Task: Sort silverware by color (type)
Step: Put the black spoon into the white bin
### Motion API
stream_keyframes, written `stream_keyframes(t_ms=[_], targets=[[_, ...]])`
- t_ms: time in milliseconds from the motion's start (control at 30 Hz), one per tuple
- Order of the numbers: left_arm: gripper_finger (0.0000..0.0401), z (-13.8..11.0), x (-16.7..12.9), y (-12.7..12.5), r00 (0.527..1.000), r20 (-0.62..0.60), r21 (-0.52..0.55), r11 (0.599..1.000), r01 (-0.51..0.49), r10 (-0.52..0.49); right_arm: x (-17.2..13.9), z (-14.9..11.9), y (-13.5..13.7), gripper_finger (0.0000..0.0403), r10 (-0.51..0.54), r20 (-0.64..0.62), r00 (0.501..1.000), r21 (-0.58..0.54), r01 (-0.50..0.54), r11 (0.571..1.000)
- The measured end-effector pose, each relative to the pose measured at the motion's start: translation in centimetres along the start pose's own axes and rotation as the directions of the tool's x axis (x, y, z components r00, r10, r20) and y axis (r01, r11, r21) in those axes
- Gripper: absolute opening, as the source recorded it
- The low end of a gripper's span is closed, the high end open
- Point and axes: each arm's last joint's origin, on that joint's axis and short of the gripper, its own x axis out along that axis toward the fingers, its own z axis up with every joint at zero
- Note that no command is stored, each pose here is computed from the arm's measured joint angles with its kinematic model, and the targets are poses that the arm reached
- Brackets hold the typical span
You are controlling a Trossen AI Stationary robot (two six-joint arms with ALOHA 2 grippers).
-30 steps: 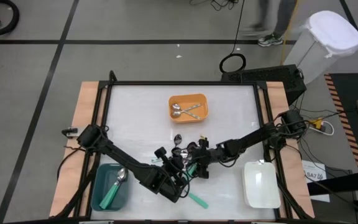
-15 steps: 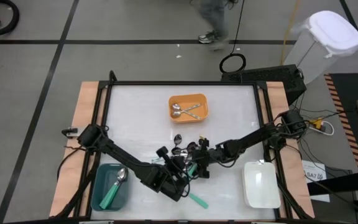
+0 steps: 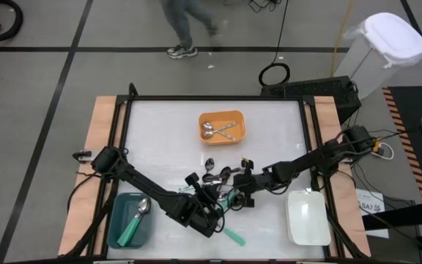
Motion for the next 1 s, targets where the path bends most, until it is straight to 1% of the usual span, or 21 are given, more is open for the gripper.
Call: stream_keyframes(t_ms=[200,600,733,1000], targets=[[0.0001,0.0,0.0,0.0,1.0,0.0,0.0,1.0,0.0,0.0,-0.7,-0.4,0.4,0.0001,0.002,-0.028,1.0,-0.009,-0.003,1.0],[0.0001,0.1,0.1,0.1,1.0,-0.001,-0.003,1.0,-0.003,0.003,-0.3,-0.9,0.5,0.0001,-0.011,-0.079,0.997,-0.015,0.01,1.0],[0.0001,0.1,0.2,0.1,1.0,-0.001,-0.008,1.0,-0.003,0.003,0.3,-1.1,0.5,0.0015,-0.015,-0.085,0.996,-0.013,0.014,1.0],[0.0001,0.1,0.1,0.1,1.0,-0.001,-0.007,1.0,-0.002,0.002,0.8,-0.6,0.8,0.0055,0.0,-0.026,1.0,0.005,0.001,1.0]])
